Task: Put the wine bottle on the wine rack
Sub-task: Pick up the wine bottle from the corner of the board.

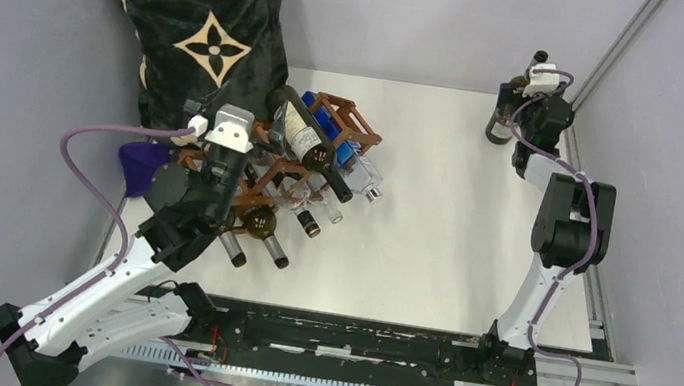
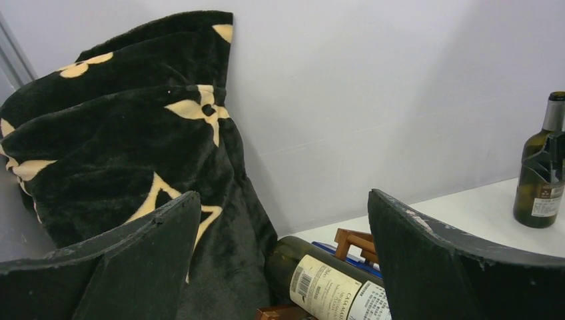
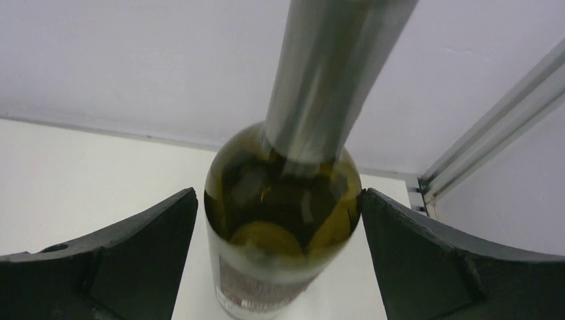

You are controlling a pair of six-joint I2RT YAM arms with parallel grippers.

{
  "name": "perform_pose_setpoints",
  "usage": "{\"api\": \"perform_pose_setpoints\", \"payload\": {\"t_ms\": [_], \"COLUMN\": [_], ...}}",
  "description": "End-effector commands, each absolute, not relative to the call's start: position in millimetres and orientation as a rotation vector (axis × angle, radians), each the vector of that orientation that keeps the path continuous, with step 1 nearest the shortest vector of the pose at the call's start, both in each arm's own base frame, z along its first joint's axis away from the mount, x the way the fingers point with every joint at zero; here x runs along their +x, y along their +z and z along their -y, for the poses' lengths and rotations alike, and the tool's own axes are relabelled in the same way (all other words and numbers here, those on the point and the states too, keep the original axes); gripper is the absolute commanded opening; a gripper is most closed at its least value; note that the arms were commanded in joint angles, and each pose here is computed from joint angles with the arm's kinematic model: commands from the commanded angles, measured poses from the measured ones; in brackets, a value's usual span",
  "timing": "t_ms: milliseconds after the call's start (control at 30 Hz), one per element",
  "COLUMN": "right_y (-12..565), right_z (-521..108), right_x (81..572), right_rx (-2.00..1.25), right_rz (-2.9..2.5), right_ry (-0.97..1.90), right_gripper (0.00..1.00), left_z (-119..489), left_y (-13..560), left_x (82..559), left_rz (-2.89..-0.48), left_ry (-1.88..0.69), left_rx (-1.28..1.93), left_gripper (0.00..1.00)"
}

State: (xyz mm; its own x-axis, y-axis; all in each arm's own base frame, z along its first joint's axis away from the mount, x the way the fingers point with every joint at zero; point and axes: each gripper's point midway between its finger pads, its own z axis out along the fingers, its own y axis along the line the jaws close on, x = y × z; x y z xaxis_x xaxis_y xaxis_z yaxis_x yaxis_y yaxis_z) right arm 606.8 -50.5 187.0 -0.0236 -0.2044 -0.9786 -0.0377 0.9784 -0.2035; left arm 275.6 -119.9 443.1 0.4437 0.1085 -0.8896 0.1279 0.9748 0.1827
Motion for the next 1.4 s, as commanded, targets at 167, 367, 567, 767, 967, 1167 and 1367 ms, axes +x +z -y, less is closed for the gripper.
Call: {"api": "perform_pose_setpoints", "payload": {"t_ms": [167, 367, 567, 767, 967, 1167, 1367], "right_y": [213.2, 207.9, 214.3, 245.2, 262.9, 274.8, 258.8], "right_z": [47.9, 45.9, 52.0, 53.5, 42.8, 27.2, 10.2], "right_x": [654.2, 646.5, 621.7, 579.0, 513.2, 449.0, 398.0], "right_rx": [-0.166, -0.159, -0.103, 0.08, 0.306, 0.431, 0.456], "right_rz": [-1.523, -1.515, -1.497, -1.478, -1.449, -1.366, -1.35], "right_ry": [-0.06, -0.051, -0.065, 0.033, 0.222, 0.382, 0.485], "right_gripper": [0.98, 0.79, 0.39, 0.08, 0.02, 0.01, 0.01], "left_z": [116.4, 118.2, 119.5, 129.8, 141.4, 153.7, 166.3], "left_y": [456.1, 454.9, 453.9, 453.3, 453.3, 449.6, 443.7], "left_x": [274.2, 275.7, 276.1, 273.9, 270.6, 272.3, 274.9], "left_rz": [-1.061, -1.063, -1.064, -1.048, -1.035, -1.047, -1.06], "left_ry": [-0.006, -0.012, -0.017, -0.052, -0.107, -0.152, -0.182], "left_rx": [0.228, 0.234, 0.238, 0.287, 0.327, 0.36, 0.405], "left_gripper": [1.0, 1.0, 1.0, 1.0, 1.0, 1.0, 1.0]}}
